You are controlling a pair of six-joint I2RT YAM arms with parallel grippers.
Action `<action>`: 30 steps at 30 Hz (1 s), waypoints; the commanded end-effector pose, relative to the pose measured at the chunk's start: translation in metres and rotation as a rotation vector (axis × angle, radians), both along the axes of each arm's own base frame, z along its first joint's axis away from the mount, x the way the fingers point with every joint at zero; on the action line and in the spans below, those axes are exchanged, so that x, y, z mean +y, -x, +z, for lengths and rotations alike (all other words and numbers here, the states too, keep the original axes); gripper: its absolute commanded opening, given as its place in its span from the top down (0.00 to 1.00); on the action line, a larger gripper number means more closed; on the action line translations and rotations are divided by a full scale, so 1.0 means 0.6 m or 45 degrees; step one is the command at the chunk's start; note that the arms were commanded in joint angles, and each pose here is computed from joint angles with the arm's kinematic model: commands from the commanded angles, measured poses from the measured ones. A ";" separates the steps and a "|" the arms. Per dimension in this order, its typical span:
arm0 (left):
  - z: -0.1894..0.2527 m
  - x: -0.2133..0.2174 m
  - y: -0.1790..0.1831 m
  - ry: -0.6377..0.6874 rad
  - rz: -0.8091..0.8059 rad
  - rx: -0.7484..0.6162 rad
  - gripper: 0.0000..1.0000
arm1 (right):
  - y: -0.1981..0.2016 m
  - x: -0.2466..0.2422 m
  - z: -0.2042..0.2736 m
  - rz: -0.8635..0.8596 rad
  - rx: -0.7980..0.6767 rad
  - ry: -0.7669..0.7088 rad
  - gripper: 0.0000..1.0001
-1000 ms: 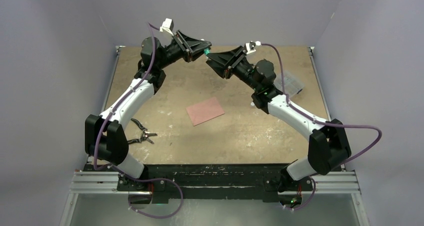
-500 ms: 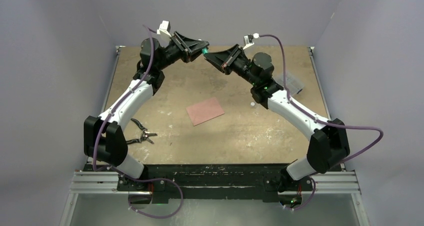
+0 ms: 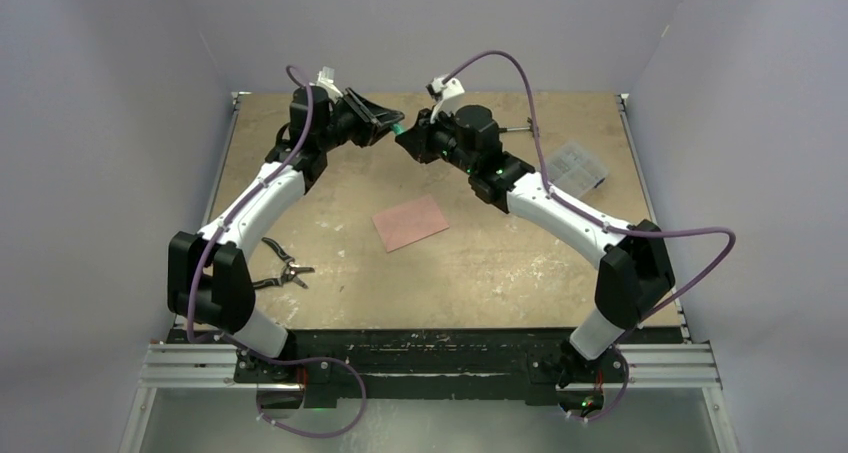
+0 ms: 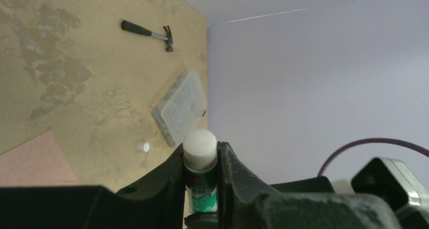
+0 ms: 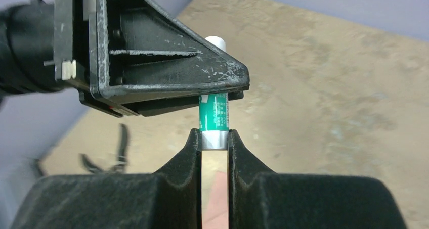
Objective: Place the letter into the envelope and seal it
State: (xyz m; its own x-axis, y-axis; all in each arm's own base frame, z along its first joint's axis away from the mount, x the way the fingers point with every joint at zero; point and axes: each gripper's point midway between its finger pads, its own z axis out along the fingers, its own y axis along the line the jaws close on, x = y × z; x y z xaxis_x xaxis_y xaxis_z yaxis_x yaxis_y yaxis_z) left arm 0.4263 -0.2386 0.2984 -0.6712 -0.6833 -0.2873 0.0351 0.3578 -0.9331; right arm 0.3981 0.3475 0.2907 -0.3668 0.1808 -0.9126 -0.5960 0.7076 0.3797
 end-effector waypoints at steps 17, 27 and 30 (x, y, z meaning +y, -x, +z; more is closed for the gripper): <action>0.160 -0.033 0.057 0.008 -0.231 -0.551 1.00 | 0.115 -0.107 0.210 0.094 0.307 -0.999 0.21; 0.207 -0.043 0.088 0.309 -0.300 -0.478 1.00 | 0.132 -0.062 0.177 0.350 0.531 -1.235 0.30; 0.204 -0.043 0.087 0.303 -0.293 -0.455 1.00 | 0.140 -0.065 0.195 0.413 0.461 -1.278 0.36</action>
State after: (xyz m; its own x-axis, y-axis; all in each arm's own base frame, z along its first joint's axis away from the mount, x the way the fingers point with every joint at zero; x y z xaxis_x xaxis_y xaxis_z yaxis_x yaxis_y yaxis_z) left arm 0.3911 -0.2657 0.3903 -0.6988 -0.6005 -0.3888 0.3760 0.1541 -0.9137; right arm 0.3449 0.3150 0.3355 -0.7375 0.6363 -0.2265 -0.2735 0.0252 0.9615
